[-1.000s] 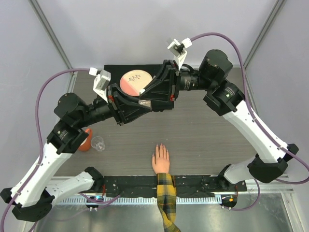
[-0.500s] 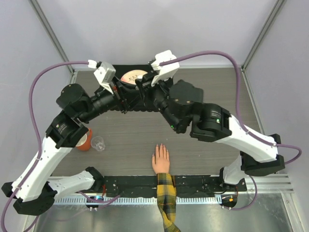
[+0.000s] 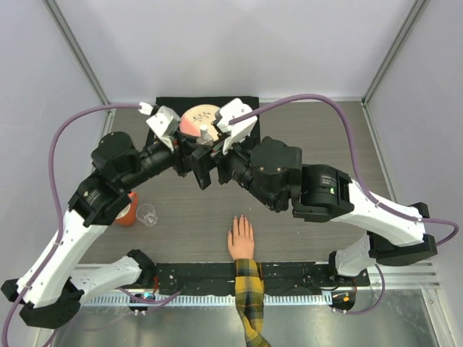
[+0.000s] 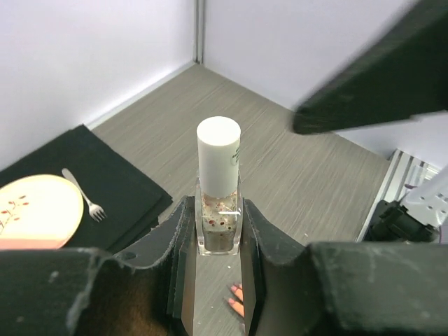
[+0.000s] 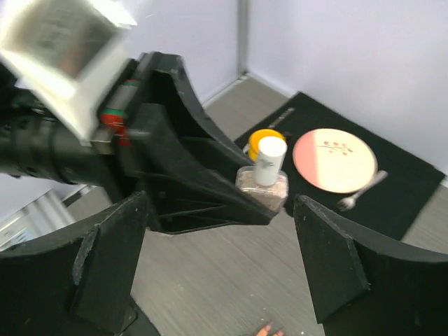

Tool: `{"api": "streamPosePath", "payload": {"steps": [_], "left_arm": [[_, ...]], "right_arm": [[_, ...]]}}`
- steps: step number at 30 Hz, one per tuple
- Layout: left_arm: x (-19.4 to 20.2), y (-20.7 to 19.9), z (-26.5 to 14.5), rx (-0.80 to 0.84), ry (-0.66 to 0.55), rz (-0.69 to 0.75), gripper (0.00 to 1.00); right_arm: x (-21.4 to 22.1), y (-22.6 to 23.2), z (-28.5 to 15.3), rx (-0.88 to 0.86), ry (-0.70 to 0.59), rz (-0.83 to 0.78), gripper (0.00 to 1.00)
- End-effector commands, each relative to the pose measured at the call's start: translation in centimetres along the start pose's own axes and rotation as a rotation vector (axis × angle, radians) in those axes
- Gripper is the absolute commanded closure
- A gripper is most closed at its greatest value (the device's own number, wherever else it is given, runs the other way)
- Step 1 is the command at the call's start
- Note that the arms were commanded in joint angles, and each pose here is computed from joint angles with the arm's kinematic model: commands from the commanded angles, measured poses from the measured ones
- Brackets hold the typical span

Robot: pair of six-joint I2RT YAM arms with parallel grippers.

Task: Paint the nails

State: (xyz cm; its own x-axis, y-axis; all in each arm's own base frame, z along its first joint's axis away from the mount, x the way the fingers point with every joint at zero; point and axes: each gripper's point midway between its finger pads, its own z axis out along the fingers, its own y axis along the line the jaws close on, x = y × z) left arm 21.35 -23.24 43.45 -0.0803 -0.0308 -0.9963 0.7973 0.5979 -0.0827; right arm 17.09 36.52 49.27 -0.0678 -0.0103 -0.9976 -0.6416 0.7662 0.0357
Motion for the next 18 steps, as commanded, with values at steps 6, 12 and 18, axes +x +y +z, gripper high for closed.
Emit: {"api": "streamPosePath", "payload": {"steps": [6, 12, 18], "left_arm": [[-2.1, -5.5, -4.6, 0.239, -0.063, -0.022, 1.00], [-3.3, -9.5, -5.8, 0.458, -0.071, -0.144, 1.00], [-4.8, -11.1, -6.1, 0.563, -0.125, -0.210, 1.00]], "right_arm": [[-4.1, 0.5, -3.4, -0.588, -0.064, 0.114, 0.10], [-6.9, 0.9, -5.6, -0.871, -0.072, 0.160, 0.09], [-5.5, 2.1, -6.7, -1.069, 0.019, 0.223, 0.14]]}}
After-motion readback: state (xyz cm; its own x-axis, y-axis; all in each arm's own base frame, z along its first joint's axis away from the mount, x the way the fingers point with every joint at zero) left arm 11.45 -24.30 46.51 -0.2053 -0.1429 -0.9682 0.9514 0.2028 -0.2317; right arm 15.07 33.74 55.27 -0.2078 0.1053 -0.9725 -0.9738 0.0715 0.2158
